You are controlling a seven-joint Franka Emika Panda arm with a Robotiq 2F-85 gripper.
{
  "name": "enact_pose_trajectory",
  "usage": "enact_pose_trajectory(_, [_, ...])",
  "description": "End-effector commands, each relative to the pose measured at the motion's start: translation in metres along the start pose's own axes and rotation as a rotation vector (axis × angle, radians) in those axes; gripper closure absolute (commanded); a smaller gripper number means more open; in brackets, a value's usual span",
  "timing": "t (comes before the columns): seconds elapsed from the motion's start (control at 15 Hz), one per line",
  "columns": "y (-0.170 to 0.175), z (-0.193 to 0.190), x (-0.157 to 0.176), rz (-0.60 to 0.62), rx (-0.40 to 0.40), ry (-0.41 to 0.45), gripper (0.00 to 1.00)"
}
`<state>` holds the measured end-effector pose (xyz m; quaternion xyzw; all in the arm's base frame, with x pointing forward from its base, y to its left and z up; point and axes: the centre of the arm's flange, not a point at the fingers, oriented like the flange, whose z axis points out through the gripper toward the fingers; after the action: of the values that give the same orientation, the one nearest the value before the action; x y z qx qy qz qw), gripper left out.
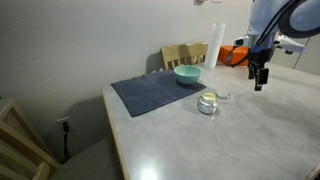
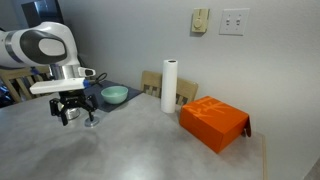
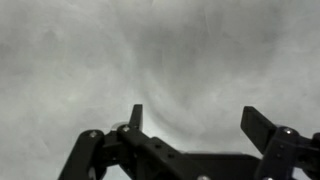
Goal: Place the silver lid on top of the silver tin
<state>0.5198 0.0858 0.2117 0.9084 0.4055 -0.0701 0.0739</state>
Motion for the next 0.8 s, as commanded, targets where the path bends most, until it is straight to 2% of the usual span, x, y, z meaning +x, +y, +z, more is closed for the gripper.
enact_pose_trajectory(0.0, [0.0, 0.001, 0.0, 0.0, 0.0, 0.001, 0.0])
enact_pose_trajectory(0.07, [0.0, 0.001, 0.0, 0.0, 0.0, 0.001, 0.0])
enact_pose_trajectory(0.2, [0.003, 0.005, 0.002, 0.018, 0.031, -0.057, 0.0])
enact_pose_trajectory(0.33, [0.003, 0.009, 0.005, 0.02, 0.03, -0.053, 0.0])
enact_pose_trajectory(0.73, [-0.001, 0.015, 0.025, -0.005, 0.008, 0.085, 0.0])
